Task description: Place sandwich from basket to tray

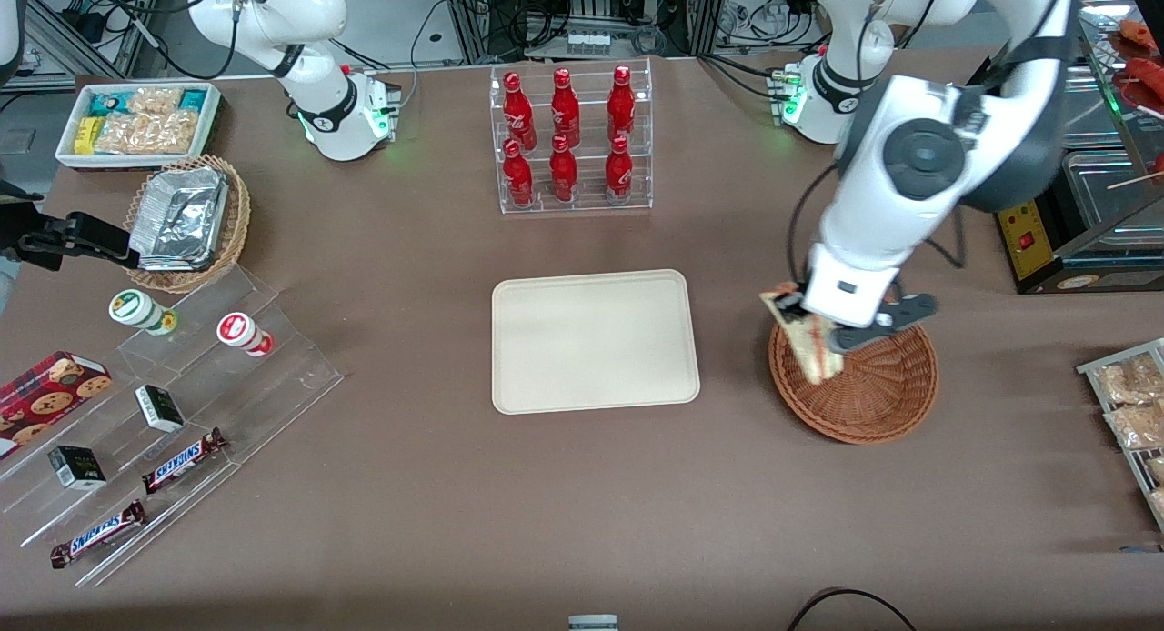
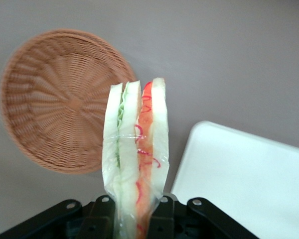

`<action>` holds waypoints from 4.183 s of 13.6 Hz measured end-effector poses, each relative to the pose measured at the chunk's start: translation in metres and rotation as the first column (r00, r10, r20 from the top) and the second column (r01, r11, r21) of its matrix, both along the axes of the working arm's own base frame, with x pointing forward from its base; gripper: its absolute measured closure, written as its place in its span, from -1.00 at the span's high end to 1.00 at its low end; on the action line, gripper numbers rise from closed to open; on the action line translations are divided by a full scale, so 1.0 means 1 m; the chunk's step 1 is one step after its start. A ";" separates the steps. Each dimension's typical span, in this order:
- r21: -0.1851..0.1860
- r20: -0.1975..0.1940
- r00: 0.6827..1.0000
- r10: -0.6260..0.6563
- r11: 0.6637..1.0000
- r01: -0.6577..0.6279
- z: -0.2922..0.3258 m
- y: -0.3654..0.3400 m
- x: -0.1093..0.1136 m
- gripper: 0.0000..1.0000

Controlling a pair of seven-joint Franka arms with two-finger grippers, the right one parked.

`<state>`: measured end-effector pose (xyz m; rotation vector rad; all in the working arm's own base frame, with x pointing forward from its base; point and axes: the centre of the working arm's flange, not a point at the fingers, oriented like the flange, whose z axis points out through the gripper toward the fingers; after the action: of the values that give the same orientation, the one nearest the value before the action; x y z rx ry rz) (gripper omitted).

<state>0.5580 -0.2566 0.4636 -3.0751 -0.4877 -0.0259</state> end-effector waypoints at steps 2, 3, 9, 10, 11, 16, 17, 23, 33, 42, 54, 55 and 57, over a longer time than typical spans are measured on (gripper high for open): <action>0.000 -0.010 0.997 -0.076 0.997 0.076 -0.013 -0.051 -0.009 -0.61; 0.001 -0.019 0.993 -0.115 0.993 0.115 -0.023 -0.077 -0.014 -0.61; 0.006 -0.071 0.962 -0.265 0.964 0.266 -0.104 -0.195 -0.032 -0.61; 0.000 -0.064 0.958 -0.280 0.960 0.281 -0.116 -0.210 -0.032 -0.61; -0.007 -0.056 0.955 -0.292 0.956 0.292 -0.129 -0.225 -0.032 -0.61; -0.028 -0.032 0.948 -0.317 0.948 0.317 -0.191 -0.264 -0.042 -0.61; -0.032 -0.027 0.947 -0.321 0.947 0.320 -0.203 -0.267 -0.043 -0.61; -0.022 -0.054 0.938 -0.343 0.939 0.342 -0.243 -0.280 -0.058 -0.49; -0.004 -0.007 0.981 -0.194 0.981 0.194 -0.047 -0.220 -0.022 1.00; 0.006 0.034 0.985 -0.168 0.986 0.168 0.095 0.028 -0.016 1.00; -0.025 0.036 0.912 -0.409 0.912 0.410 0.145 0.225 -0.021 1.00; -0.028 0.032 0.913 -0.408 0.912 0.409 0.151 0.222 -0.017 1.00; -0.041 0.004 0.911 -0.413 0.910 0.412 0.159 0.212 -0.003 1.00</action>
<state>0.5549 -0.0450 0.6226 -3.1526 0.1743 -0.0176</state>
